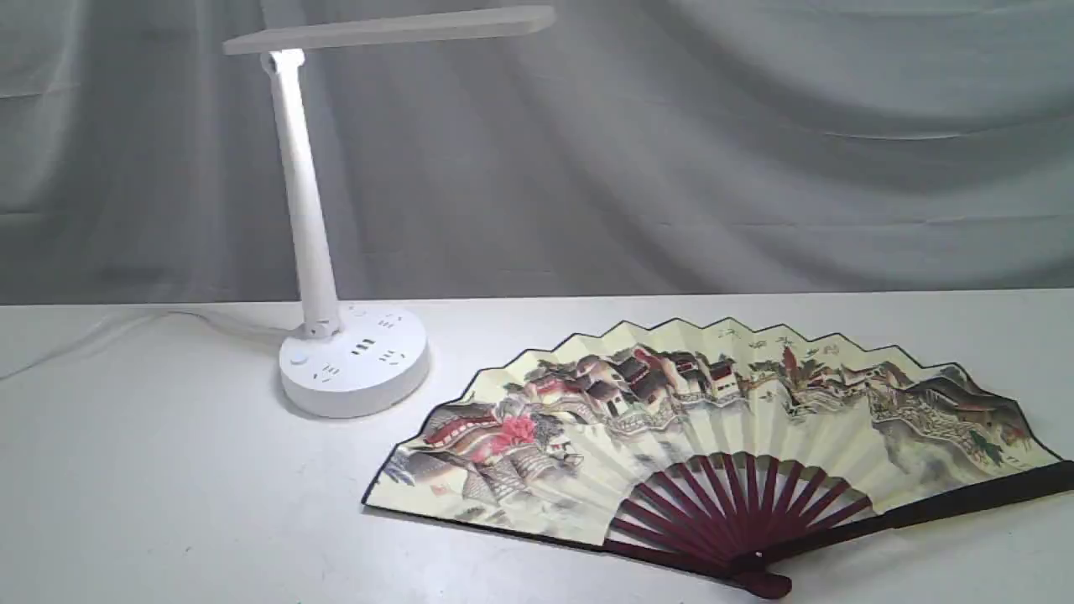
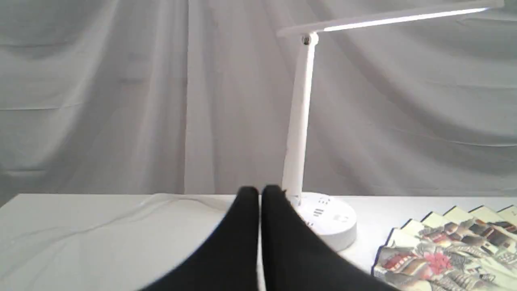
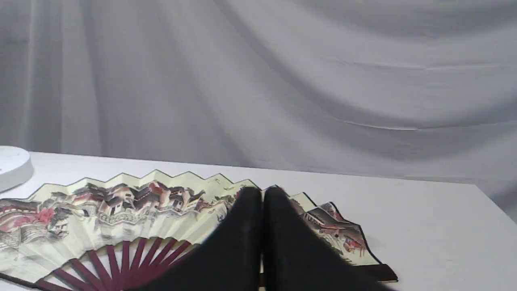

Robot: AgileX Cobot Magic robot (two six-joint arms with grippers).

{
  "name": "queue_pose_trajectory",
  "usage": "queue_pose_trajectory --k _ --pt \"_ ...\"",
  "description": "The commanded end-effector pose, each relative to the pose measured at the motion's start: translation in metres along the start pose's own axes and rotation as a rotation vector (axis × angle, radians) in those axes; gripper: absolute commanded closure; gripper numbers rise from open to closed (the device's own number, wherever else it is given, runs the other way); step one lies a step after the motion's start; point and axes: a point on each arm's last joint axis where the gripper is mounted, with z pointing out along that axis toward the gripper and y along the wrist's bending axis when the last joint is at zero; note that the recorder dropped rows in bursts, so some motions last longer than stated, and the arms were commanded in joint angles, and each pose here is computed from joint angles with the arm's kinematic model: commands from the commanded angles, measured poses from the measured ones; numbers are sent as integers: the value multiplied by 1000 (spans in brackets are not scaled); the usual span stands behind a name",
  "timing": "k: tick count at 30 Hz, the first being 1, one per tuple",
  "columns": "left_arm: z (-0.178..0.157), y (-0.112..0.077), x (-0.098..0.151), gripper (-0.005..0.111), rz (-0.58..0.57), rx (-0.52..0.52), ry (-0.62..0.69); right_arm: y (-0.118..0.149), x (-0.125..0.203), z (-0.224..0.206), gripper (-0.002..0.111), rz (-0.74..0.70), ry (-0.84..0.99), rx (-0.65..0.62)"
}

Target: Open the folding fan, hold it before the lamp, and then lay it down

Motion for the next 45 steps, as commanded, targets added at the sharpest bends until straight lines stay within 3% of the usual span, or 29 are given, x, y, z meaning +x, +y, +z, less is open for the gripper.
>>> queue_pose_trajectory --k 1,7,45 --pt "1 1 13 107 -12 -2 43 0 2 0 108 -30 8 -2" --pt "1 1 18 107 -12 -4 99 1 13 -1 108 -19 124 -10" --pt "0 1 22 107 -15 -4 144 1 12 -1 108 21 113 -12"
